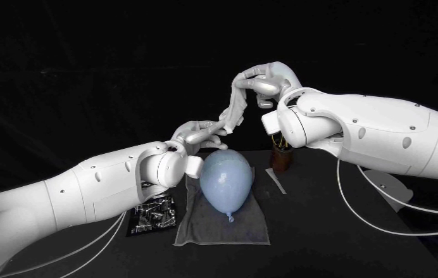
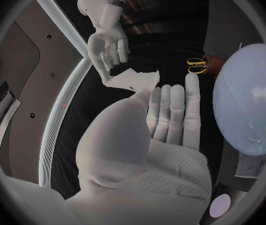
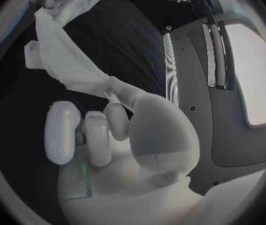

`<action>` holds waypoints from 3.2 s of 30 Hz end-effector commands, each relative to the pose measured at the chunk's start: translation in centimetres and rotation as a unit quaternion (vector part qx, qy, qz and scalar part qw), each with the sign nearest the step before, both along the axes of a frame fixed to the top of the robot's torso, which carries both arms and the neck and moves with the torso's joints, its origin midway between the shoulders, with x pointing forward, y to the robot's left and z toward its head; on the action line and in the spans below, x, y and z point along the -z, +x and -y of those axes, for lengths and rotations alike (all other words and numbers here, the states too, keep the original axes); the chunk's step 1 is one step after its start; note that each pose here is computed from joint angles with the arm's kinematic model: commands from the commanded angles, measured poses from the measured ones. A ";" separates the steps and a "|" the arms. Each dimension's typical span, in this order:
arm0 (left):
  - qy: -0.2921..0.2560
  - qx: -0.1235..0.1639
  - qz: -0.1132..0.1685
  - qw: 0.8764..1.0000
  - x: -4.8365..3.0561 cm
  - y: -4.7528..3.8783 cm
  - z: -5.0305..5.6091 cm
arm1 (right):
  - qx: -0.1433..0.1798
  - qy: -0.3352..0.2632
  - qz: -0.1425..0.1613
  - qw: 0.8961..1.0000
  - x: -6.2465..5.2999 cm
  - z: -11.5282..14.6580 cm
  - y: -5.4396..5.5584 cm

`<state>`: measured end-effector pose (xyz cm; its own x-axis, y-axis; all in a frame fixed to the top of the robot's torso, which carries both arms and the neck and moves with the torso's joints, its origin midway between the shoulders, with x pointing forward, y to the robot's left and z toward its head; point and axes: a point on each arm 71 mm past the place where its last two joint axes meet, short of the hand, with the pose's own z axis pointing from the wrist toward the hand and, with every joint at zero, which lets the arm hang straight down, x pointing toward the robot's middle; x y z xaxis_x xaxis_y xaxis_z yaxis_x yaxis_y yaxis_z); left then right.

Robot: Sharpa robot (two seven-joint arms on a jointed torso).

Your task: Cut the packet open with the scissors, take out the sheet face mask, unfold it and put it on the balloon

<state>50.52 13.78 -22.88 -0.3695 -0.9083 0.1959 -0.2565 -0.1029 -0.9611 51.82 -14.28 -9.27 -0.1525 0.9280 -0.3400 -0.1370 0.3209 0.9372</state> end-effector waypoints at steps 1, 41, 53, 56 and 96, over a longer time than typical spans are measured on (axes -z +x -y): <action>-0.007 -0.025 0.016 1.000 -0.32 0.21 -0.3 | -0.009 -0.005 0.006 1.000 -0.1 0.0 0.0; 0.006 -0.032 -0.003 0.999 0.14 0.15 -2.0 | 0.028 -0.010 0.020 0.999 -0.7 3.9 0.5; 0.022 0.005 -0.020 1.000 0.45 -0.13 -1.6 | 0.016 -0.016 0.013 1.000 -0.7 3.8 0.5; 0.055 0.028 -0.026 0.998 0.78 -0.16 -1.9 | -0.012 -0.027 0.001 1.000 -0.8 3.5 0.6; 0.052 0.067 0.099 0.991 -1.30 2.63 -4.2 | -0.156 -0.572 0.224 0.774 -3.8 -1.8 -1.2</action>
